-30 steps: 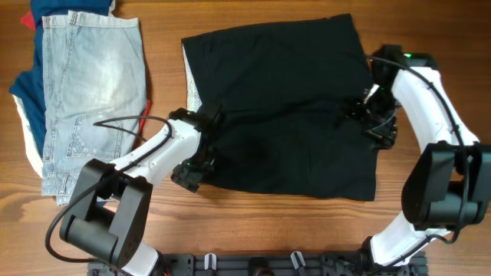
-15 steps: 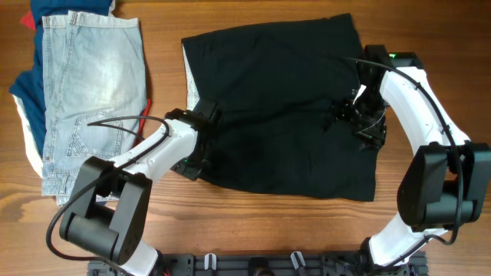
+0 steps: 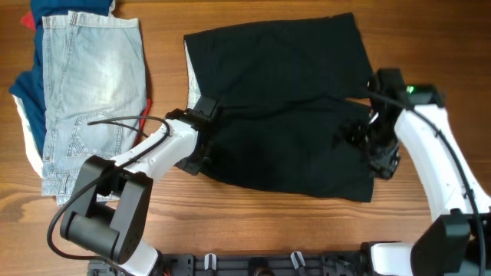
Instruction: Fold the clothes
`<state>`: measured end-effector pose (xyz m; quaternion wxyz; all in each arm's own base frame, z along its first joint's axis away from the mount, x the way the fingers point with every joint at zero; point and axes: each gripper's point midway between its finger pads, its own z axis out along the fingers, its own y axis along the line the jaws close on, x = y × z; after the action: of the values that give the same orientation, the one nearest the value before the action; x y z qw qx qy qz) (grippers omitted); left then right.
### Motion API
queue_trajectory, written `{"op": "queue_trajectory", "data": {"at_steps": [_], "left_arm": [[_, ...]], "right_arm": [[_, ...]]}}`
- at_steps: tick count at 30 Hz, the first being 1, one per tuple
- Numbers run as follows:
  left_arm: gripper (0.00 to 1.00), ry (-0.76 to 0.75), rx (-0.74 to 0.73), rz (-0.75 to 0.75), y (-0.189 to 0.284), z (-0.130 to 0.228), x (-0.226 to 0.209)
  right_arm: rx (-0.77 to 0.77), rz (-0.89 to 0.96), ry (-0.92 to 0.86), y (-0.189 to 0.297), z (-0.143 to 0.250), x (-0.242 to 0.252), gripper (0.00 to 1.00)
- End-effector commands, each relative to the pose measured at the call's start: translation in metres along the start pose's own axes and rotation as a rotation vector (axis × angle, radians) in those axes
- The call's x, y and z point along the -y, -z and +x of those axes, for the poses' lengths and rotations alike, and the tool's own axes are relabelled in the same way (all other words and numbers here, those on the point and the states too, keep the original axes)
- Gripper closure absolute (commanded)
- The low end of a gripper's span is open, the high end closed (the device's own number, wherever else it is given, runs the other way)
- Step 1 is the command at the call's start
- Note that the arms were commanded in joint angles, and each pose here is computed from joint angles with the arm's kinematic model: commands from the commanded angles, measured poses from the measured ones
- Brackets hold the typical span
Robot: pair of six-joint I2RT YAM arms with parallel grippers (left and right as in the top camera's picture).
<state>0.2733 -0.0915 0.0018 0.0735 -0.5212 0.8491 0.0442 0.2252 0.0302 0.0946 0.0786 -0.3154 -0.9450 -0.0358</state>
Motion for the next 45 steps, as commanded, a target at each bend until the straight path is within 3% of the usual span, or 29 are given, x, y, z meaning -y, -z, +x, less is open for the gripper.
{"op": "queue_trajectory", "data": {"at_steps": [1,12,22,27,30,37,45], "left_arm": [[0.96,0.019,0.039,-0.009,-0.005,-0.007,-0.001],[0.96,0.019,0.039,-0.01,-0.005,-0.007,-0.001],[0.96,0.017,0.039,-0.021,-0.005,-0.007,-0.004],[0.96,0.016,0.009,-0.02,-0.005,-0.002,-0.004],[0.96,0.001,0.005,-0.019,-0.005,-0.002,-0.004],[0.96,-0.078,0.012,0.035,0.019,-0.022,-0.004],[0.96,-0.148,0.083,0.318,0.1,-0.044,0.007]], "right_arm": [[-0.084,0.05,-0.097,-0.046,0.022,0.021,0.0],[-0.061,0.044,-0.209,-0.09,0.025,0.031,0.01],[0.001,0.083,-0.306,-0.113,0.022,0.048,0.19],[-0.006,0.083,-0.29,-0.116,0.024,0.049,0.69],[-0.004,0.029,-0.186,-0.115,0.019,0.038,0.95],[0.125,-0.146,-0.025,-0.063,-0.036,-0.004,0.96],[0.376,-0.27,0.047,0.046,-0.11,-0.022,0.96]]}}
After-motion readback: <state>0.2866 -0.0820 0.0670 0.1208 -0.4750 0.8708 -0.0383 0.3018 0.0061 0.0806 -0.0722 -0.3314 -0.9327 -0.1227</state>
